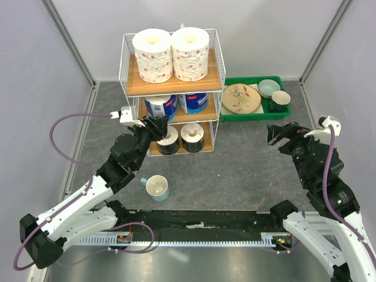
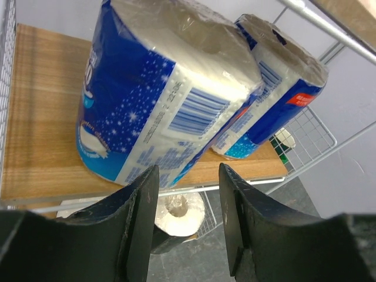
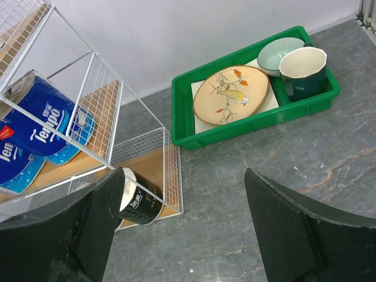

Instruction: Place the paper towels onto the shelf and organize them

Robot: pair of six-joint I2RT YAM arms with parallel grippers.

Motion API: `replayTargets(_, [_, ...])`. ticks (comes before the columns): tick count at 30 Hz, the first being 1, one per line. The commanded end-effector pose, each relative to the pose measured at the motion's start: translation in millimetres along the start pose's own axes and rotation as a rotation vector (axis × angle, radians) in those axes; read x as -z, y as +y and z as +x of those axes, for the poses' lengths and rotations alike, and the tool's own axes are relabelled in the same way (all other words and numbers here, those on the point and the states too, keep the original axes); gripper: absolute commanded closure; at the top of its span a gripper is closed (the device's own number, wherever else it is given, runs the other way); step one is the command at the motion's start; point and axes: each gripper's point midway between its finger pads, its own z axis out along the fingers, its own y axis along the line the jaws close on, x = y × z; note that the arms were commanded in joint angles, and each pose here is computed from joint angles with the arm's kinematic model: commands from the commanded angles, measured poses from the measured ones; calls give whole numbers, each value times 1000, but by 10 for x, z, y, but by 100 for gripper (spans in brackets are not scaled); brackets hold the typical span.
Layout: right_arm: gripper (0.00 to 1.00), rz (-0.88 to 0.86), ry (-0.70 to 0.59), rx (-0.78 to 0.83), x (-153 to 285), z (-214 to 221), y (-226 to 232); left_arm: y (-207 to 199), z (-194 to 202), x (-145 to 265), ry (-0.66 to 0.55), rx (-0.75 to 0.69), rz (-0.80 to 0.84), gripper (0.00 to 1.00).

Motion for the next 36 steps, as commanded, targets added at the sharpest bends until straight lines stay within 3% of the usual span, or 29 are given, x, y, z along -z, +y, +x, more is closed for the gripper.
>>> replayTargets(1, [9, 9, -10, 4, 23, -20, -28, -150, -338, -63, -103, -4, 24, 48])
replayTargets(36, [9, 28, -3, 17, 68, 11, -100, -44, -300, -316, -125, -80, -46, 48])
